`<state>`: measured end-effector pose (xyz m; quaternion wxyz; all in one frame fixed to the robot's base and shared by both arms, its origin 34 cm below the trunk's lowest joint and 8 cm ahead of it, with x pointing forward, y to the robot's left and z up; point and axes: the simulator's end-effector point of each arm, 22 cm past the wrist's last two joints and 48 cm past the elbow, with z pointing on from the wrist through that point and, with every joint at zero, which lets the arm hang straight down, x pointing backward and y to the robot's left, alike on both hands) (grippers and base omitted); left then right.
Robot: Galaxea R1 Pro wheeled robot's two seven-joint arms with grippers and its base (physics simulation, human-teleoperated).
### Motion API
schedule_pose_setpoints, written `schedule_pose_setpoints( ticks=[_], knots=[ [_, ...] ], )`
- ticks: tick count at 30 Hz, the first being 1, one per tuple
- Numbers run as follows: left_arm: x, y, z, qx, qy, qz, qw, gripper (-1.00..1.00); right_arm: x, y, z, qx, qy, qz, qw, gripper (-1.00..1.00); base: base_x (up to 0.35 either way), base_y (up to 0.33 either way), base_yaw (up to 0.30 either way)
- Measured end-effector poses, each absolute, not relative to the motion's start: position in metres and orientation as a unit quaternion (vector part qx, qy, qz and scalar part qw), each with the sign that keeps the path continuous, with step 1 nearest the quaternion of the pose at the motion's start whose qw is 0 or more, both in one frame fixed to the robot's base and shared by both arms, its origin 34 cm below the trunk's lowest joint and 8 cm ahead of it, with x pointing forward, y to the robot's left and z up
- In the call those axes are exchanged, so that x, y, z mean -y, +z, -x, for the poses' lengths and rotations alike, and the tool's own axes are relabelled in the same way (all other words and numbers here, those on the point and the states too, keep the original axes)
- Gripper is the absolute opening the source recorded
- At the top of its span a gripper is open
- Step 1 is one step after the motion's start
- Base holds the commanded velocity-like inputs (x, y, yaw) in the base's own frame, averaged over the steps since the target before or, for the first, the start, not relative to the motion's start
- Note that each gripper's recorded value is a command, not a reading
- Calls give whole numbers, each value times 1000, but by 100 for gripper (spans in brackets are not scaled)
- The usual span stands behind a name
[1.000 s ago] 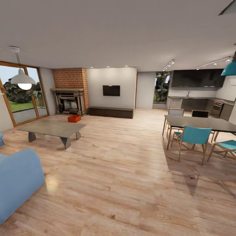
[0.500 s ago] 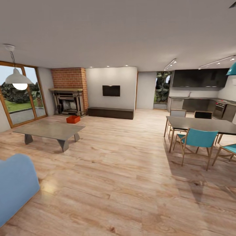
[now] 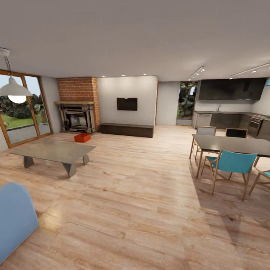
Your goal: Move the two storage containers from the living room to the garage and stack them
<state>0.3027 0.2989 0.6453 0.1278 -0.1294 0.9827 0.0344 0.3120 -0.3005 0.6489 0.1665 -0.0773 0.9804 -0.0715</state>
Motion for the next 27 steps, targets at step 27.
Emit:
schedule_pose_setpoints(
  ticks=[27],
  knots=[
    [-299, 646, -304, -982, 34, 129, 130, 100, 302, 648, -309, -982, -73, 77, 160, 100, 323, 0, 0]
  ],
)
